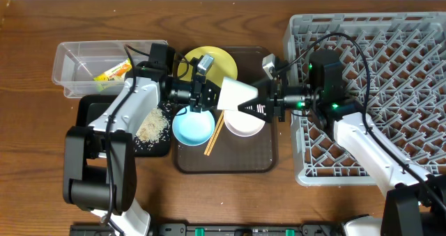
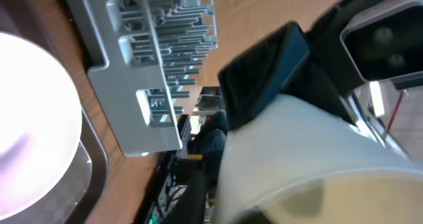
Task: Sort waste into correct bins and load items into the dishwasher rack
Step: 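Lift the cream cup and hand it to the right gripper, then place the cream cup upside down in the rack with the right gripper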
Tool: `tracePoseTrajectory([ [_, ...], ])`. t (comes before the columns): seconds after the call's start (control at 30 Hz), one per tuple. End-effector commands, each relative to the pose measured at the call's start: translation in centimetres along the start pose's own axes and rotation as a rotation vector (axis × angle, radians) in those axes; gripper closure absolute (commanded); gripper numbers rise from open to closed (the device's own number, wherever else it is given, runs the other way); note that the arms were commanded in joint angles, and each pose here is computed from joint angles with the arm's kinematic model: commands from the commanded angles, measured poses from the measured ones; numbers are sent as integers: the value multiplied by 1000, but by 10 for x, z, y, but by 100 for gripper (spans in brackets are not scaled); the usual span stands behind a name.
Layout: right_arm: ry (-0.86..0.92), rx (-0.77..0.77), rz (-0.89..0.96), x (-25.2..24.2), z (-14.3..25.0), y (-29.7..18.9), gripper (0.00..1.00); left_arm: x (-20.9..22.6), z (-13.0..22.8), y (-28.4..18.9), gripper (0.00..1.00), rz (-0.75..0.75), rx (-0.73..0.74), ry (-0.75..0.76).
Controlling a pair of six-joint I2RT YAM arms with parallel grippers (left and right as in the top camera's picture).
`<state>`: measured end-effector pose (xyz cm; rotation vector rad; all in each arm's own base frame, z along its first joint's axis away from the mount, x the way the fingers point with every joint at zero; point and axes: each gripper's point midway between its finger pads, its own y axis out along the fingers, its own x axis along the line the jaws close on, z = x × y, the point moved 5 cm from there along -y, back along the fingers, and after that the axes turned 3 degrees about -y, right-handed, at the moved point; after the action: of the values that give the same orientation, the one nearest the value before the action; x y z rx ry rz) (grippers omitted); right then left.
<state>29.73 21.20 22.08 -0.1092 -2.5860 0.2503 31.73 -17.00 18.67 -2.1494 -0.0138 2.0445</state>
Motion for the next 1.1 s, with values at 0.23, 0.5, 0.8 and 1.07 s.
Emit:
tracePoseTrajectory([
  [0.23, 116, 49, 107, -10, 11, 3, 79, 46, -9, -16, 59, -403, -91, -37],
  [0.5, 211, 87, 283, -29, 25, -14, 89, 54, -7, -68, 53, -610, -212, -74],
  [0.8, 257, 111, 648, -35, 17, -63, 93, 21, 19, -123, 54, -838, -360, -64],
  [1.07, 315, 161, 899, -9, -8, -115, 99, 8, 39, -137, 54, -989, -393, -67],
])
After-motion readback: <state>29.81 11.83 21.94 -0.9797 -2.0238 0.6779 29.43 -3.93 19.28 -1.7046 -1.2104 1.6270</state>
